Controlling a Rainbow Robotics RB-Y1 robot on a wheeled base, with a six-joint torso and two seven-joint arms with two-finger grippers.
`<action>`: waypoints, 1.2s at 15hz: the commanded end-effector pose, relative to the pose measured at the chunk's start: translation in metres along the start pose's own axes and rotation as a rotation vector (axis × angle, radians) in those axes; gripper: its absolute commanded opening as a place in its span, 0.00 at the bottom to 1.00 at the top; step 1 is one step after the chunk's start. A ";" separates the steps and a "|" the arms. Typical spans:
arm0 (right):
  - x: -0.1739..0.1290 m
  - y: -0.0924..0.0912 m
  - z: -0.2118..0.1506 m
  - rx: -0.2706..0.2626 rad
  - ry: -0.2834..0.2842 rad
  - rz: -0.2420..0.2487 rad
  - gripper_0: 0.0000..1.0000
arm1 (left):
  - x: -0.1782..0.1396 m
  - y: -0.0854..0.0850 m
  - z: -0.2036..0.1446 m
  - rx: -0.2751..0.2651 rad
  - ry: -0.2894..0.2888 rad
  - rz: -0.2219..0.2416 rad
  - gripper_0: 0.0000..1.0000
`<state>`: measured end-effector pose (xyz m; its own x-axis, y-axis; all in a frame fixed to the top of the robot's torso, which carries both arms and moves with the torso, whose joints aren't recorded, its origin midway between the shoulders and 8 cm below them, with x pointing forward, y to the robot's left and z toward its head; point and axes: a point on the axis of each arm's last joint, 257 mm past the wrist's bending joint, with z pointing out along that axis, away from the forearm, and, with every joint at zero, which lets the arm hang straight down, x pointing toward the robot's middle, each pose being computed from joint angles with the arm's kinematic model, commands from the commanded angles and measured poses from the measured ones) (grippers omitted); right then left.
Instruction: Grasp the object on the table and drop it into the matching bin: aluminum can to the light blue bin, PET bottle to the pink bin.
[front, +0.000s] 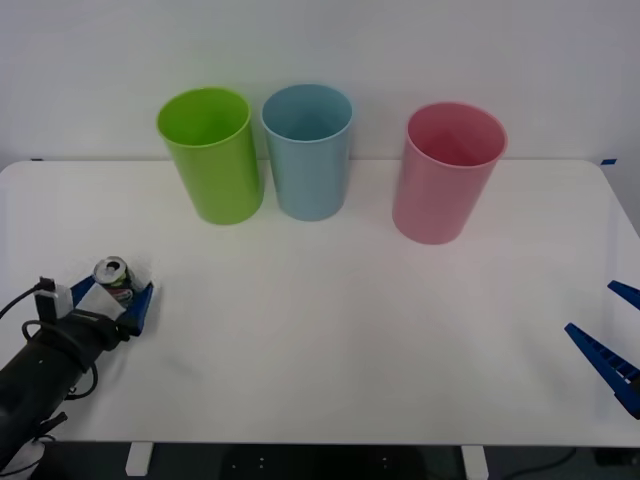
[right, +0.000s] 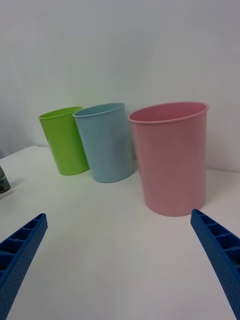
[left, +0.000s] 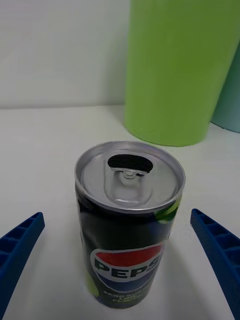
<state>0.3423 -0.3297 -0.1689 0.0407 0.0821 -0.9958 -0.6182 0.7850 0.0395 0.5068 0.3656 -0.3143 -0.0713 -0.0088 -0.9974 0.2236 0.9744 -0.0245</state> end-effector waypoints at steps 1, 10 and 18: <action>0.000 0.000 0.000 0.000 0.000 0.000 1.00 | 0.004 -0.003 0.012 0.003 0.010 -0.009 1.00; 0.000 0.000 0.000 0.000 0.000 0.000 1.00 | 0.001 -0.005 0.017 0.009 0.006 -0.008 1.00; 0.000 0.000 0.000 0.000 0.000 0.000 1.00 | 0.002 -0.004 0.015 0.006 0.008 -0.014 0.00</action>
<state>0.3423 -0.3297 -0.1689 0.0406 0.0821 -0.9958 -0.6182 0.7850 0.0395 0.5206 0.3581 -0.3170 -0.0812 -0.0191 -0.9965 0.2286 0.9728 -0.0373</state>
